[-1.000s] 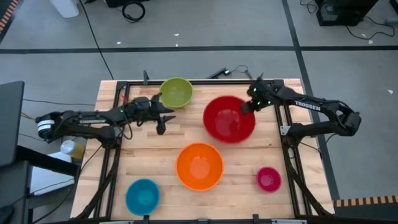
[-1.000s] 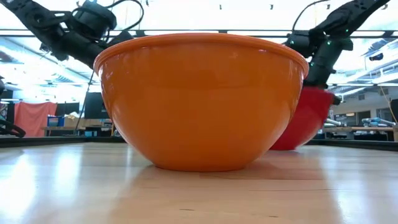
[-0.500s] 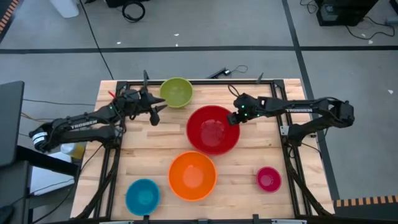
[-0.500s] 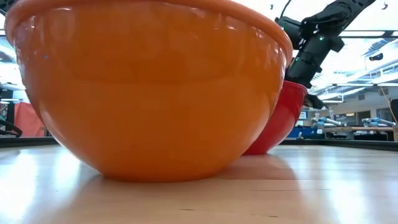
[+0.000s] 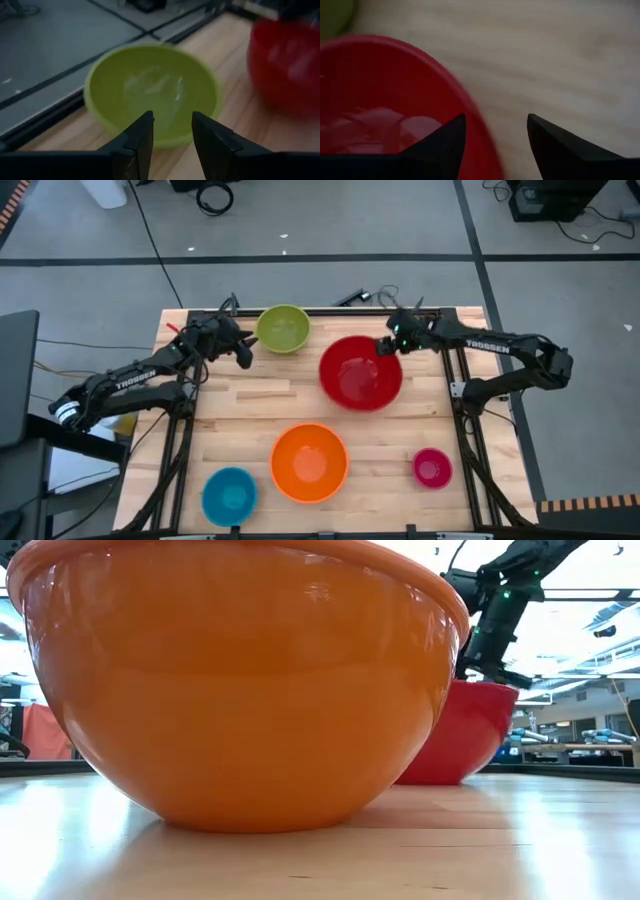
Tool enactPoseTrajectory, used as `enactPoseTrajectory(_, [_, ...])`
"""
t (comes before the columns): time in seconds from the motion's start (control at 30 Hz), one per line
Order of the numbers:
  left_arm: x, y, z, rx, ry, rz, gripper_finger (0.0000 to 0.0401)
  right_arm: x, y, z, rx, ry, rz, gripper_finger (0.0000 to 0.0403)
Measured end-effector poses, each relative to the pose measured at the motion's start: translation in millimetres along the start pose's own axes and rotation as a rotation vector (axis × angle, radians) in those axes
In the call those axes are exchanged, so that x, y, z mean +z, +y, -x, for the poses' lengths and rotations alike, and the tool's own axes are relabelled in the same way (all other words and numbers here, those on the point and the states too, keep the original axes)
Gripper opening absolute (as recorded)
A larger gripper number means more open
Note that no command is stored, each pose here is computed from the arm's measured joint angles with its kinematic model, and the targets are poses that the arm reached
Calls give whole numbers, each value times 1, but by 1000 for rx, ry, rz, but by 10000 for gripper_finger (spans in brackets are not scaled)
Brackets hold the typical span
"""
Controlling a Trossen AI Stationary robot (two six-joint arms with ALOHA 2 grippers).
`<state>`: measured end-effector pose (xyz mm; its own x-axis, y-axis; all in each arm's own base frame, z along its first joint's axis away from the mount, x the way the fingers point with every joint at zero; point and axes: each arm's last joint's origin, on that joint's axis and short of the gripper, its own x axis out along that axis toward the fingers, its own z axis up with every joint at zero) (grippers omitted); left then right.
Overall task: Nest bowls inside each other
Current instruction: Move the red bowl to the center of the table
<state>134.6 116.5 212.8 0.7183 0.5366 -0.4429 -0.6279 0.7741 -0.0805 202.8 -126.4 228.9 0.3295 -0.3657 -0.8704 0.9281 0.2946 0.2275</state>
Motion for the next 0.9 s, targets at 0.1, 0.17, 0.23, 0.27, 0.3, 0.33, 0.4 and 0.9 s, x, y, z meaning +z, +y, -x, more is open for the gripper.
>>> enactPoseTrajectory(0.1, [-7, 1, -3, 4, 39, -90, 140, 12, 4, 5, 50, -52, 85, 217])
enactPoseTrajectory(0.17, [-10, 1, -4, 2, 36, -126, 140, 15, 8, 3, 105, -56, 121, 217])
enactPoseTrajectory(0.23, [-4, 1, -4, 2, -27, -97, 140, 13, 9, 2, 105, -43, 137, 217])
enactPoseTrajectory(0.27, [-1, 1, -4, -1, -59, -64, 140, 12, 10, 1, 102, -30, 143, 217])
enactPoseTrajectory(0.3, [1, 0, -3, -11, -79, -37, 140, 9, 9, 1, 99, -9, 153, 216])
enactPoseTrajectory(0.33, [2, -1, -3, -25, -88, -22, 140, 6, 10, 2, 99, 6, 171, 216])
enactPoseTrajectory(0.4, [3, -2, -1, -50, -95, -1, 140, 2, 15, 3, 112, 8, 214, 216])
enactPoseTrajectory(0.9, [-1, -22, -2, -157, -56, 56, 140, -31, 75, -78, 268, 93, 433, 210])
